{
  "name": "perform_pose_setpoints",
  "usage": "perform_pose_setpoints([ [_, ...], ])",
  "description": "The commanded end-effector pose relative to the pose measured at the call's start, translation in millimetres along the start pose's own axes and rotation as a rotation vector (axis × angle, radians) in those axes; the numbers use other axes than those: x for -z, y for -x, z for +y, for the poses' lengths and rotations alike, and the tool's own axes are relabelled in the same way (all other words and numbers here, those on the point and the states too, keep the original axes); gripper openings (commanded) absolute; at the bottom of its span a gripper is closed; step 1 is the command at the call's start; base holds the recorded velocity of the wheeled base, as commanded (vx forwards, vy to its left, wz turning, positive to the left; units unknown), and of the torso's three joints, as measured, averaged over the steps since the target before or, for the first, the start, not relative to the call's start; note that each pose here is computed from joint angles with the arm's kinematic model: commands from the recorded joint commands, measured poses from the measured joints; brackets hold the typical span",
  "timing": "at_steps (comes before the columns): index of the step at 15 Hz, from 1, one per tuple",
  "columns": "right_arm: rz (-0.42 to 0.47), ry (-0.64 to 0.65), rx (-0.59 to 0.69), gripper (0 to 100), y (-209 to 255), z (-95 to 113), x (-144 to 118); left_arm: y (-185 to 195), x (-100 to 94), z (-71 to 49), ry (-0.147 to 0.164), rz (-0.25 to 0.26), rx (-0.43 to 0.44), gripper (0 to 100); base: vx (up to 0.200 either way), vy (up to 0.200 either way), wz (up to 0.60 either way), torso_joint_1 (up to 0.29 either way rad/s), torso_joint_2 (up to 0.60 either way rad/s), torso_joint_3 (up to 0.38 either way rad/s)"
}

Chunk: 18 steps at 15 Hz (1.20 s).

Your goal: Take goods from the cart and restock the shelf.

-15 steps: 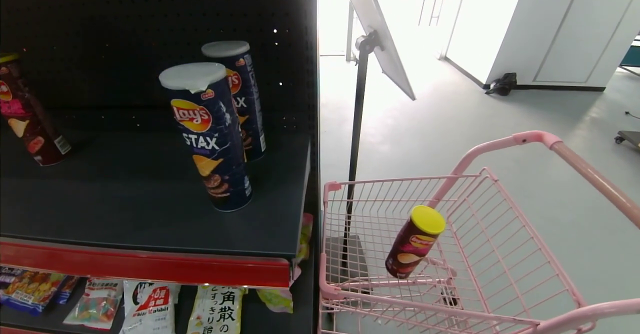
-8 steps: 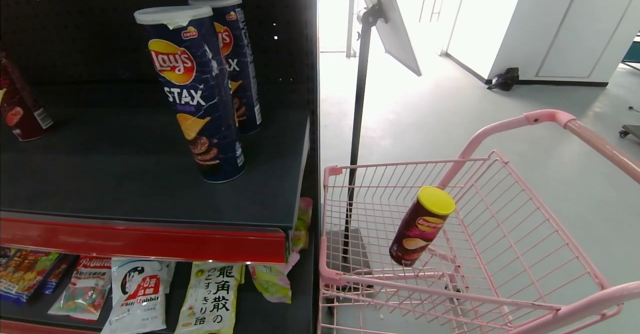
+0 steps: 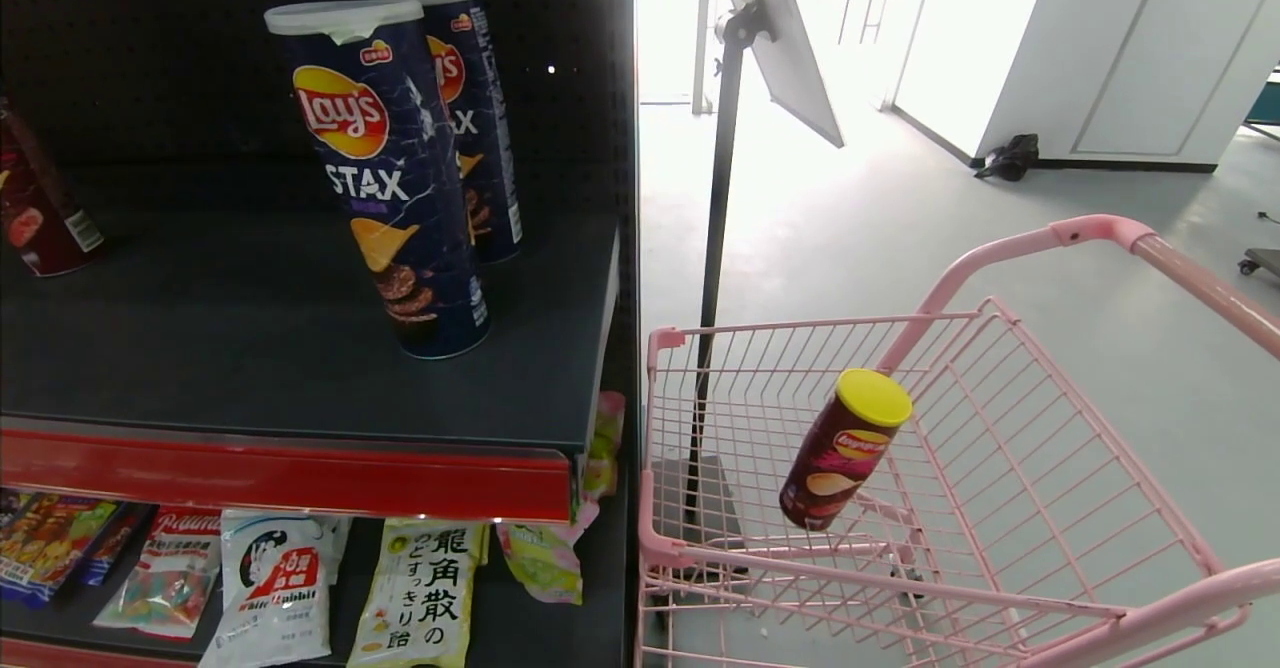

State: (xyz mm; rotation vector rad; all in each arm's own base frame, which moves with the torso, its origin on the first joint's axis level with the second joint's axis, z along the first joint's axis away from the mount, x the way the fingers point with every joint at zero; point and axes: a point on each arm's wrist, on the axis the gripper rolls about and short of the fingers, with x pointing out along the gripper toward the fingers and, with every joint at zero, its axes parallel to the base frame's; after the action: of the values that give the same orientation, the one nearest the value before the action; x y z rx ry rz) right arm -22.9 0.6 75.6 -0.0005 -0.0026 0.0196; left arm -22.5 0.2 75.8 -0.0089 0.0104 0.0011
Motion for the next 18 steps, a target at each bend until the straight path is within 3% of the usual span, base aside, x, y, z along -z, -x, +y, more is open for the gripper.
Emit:
perform_pose_setpoints([
  [1,0.001,0.001,0.0,100,-0.1,0.0,-0.1,0.0,0.1,0.0,0.0,0.0,0.0,100,0.0,0.0,0.0,0.0,0.0,0.0],
  [18,0.001,0.003,0.004,100,-0.1,-0.1,-0.1,0.0,0.0,0.0,0.0,-0.001,0.001,100,0.0,0.0,0.0,0.0,0.0,0.0],
])
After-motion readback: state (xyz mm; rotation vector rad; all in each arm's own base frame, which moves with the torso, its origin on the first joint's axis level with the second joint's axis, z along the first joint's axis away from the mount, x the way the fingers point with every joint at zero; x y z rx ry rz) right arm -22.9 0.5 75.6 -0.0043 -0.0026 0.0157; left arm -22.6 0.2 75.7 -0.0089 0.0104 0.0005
